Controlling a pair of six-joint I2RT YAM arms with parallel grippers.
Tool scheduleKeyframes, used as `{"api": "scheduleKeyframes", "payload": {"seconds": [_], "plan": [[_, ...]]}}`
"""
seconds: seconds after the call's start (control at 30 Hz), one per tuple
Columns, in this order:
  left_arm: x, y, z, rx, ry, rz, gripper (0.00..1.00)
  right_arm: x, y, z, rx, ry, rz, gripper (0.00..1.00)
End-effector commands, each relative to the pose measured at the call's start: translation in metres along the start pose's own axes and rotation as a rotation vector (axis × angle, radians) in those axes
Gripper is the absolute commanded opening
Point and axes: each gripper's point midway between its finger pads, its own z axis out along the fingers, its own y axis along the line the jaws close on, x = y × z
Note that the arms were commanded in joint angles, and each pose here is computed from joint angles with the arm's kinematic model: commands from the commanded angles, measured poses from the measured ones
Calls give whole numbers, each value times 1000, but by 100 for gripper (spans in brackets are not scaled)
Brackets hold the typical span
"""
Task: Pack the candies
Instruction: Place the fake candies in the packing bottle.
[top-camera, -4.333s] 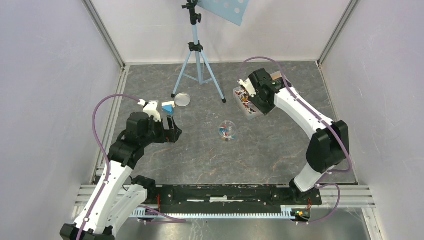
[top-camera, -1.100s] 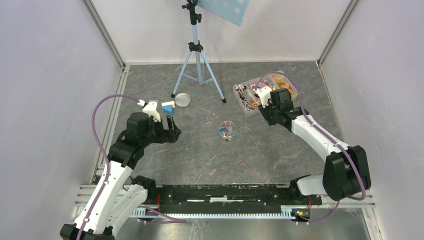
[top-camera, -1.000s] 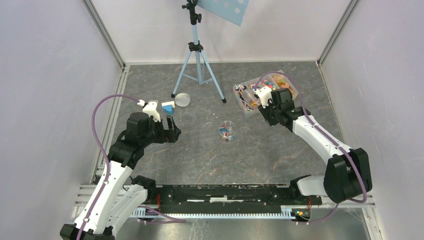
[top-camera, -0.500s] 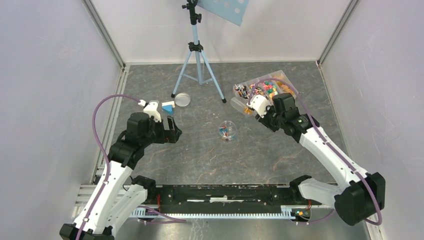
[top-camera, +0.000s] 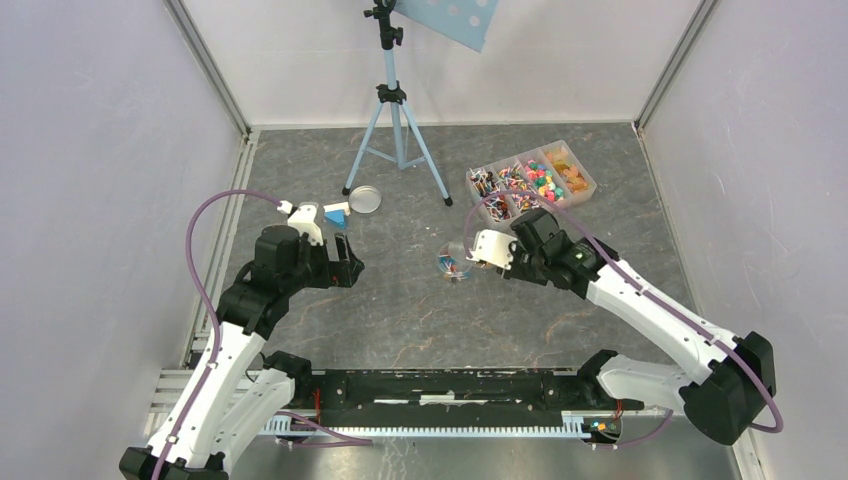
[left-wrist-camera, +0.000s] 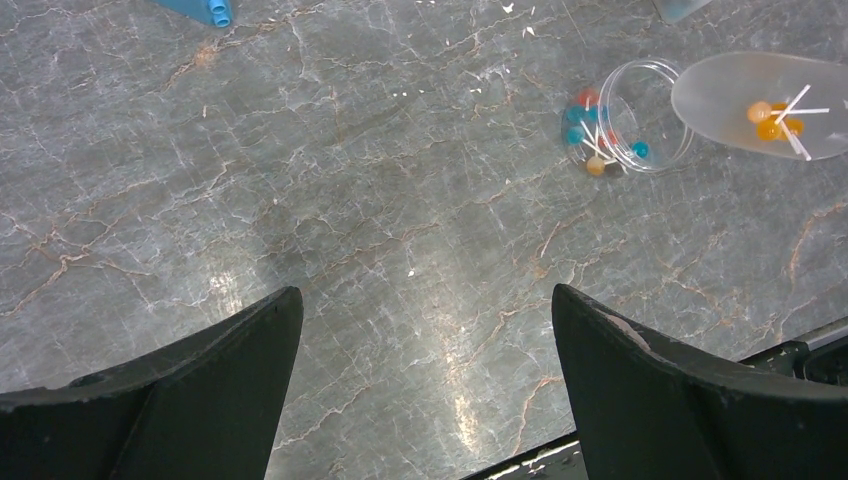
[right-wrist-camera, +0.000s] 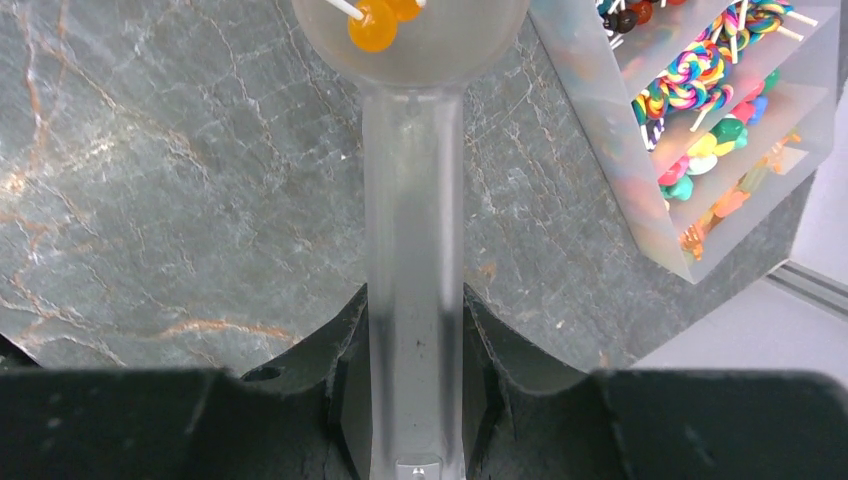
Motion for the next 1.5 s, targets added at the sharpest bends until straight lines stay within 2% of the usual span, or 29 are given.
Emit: {"api": "scheduleKeyframes", "payload": {"seconds": [0.0,0.43,1.1,1.47], "plan": [[-7,-4,-1,28,-33,55,100,-5,-15,-16,68,32,-75,0],[-8,-4,-1,24,-34,55,100,-18,-21,-25,120,125,-206,0],[-9,-3,-3,19,-45,57,100,-24,-38,-35,214,270,-297,0],[-10,0,-4,2,-51,56,100,-29,-38,-38,220,246,-285,0]]}}
